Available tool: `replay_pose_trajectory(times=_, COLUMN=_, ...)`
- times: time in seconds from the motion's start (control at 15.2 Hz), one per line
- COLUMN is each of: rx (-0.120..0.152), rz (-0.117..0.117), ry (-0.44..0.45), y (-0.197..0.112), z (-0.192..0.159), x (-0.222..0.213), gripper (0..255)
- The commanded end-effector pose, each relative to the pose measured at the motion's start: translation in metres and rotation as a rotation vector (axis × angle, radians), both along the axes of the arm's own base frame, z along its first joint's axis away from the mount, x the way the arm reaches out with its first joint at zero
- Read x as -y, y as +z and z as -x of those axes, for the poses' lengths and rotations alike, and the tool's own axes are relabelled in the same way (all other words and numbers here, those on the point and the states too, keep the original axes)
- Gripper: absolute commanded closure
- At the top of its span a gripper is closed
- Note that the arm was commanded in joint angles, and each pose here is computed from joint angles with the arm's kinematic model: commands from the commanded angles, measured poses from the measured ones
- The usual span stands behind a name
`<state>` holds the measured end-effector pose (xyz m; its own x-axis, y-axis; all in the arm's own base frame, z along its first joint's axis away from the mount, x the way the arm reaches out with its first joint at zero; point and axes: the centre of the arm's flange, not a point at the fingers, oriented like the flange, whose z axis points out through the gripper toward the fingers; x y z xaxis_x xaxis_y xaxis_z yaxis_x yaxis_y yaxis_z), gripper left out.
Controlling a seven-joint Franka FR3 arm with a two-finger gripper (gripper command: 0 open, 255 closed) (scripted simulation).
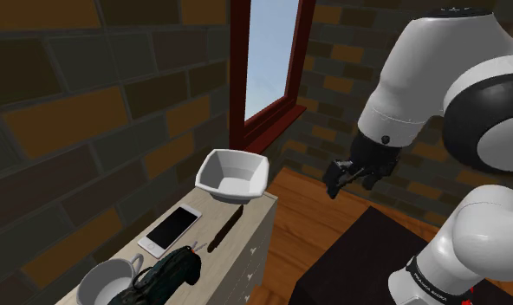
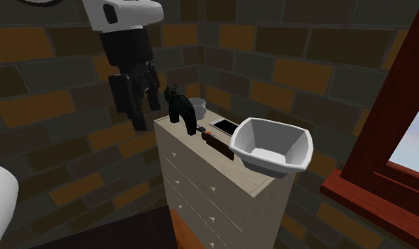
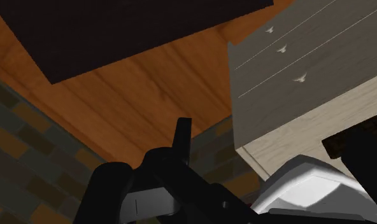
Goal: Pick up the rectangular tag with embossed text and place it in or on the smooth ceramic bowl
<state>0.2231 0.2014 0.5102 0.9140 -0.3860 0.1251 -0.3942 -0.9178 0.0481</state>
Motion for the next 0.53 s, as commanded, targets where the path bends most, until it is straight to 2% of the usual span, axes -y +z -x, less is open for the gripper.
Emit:
replay_pose_trajectory(times=0.0, rx=0.044, rz=0.035, ry=-0.051, y=-0.011, z=0.004, x=-0.032, gripper=0)
replay_pose_trajectory(times=0.46, rx=0.188, rz=0.164, ry=-0.212, y=-0.064, z=0.004, x=-0.136, gripper=0)
